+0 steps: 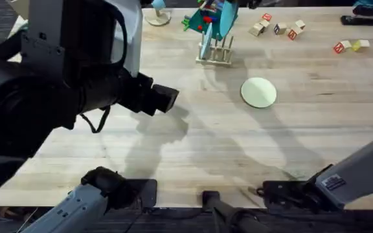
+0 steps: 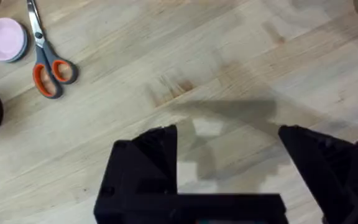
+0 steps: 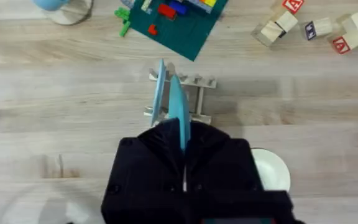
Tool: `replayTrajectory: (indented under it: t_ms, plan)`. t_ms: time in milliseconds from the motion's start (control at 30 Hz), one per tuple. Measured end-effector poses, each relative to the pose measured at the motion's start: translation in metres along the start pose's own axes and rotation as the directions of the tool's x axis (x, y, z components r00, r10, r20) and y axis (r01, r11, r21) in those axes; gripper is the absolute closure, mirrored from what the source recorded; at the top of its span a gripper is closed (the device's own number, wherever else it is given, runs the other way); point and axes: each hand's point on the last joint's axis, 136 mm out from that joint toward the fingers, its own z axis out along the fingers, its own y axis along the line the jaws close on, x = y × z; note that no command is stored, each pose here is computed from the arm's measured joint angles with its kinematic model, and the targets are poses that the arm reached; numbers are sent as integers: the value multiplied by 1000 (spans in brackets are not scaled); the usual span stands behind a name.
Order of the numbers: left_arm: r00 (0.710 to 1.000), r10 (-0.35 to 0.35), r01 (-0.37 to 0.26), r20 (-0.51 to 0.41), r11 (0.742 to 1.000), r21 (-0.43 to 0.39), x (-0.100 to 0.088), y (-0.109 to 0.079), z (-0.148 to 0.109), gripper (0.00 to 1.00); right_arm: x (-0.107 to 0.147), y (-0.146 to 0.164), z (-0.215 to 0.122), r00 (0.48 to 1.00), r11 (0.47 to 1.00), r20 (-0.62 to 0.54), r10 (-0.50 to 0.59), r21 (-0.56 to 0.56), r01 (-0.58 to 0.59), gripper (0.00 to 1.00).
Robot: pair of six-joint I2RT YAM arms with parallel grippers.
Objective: Pick up the plates from the table one by one and place each into a slot on the dish rack.
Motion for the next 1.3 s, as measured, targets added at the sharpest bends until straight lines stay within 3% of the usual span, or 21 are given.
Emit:
replayTrajectory:
  t_ms: [700,1300]
  plan:
    - [999,-36,36,0,999,-1,0,0,0,6,1,2,12,996,996,-8,93,11,-93,970]
    - [999,-38,38,0,999,-2,0,0,0,7,7,9,62,994,994,-44,102,48,-100,970]
